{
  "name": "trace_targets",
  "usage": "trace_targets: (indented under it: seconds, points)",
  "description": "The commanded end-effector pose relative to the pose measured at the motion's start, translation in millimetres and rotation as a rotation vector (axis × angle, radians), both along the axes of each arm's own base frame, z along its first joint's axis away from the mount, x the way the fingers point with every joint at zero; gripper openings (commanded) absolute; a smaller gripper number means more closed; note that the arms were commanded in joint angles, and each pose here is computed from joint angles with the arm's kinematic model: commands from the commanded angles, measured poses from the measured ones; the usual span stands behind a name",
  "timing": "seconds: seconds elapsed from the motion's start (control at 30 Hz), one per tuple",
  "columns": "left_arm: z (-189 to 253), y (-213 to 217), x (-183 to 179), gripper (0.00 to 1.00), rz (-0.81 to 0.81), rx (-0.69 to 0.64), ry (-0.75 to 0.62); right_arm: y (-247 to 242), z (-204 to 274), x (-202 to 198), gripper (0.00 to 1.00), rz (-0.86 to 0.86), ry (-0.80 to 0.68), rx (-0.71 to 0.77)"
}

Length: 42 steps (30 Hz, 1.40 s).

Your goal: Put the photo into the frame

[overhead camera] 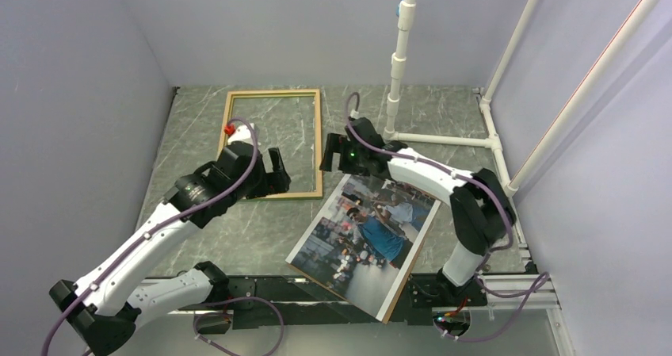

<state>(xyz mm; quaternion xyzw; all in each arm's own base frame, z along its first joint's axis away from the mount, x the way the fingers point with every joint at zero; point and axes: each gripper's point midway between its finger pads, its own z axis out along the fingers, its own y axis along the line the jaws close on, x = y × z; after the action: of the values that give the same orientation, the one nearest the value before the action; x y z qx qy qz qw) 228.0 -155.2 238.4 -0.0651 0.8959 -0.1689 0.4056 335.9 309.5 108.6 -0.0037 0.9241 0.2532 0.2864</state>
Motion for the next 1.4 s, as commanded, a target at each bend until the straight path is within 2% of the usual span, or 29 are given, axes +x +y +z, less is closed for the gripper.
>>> trace_targets:
  seconds: [0.0,0.07,0.37,0.6,0.9,1.1,1.37]
  points:
    - [-35.9,-19.3,-12.7,0.99,-0.095,-0.035,0.102,-33.7,-9.4,-22.8,0.99,-0.006,0.05,0.008]
    - [-52.7,-25.6,-18.6,0.99,-0.123,-0.048,0.148,-45.1,-16.9,-34.8,0.99,-0.015,0.078,0.021]
    - [-117.9,-53.1,-42.1,0.99,-0.2,-0.156,0.292,-103.8,-48.0,-82.3,0.99,-0.097,0.137,-0.133]
    - [-143.5,-72.9,-61.2,0.99,-0.261,-0.322,0.33,-154.8,-52.6,-115.7,0.98,-0.183,0.194,-0.296]
    - [-182.0,-49.7,-83.3,0.99,-0.189,-0.261,0.425,-177.9,-60.7,-165.7,0.98,-0.223,0.312,-0.294]
    - [-199.7,-37.9,-96.5,0.99,-0.168,-0.221,0.476,-195.5,-51.3,-167.8,0.98,-0.285,0.313,-0.32]
    - [-206.0,-44.2,-104.6,0.99,-0.203,-0.25,0.514,-214.4,-55.3,-172.5,0.95,-0.4,0.387,-0.256]
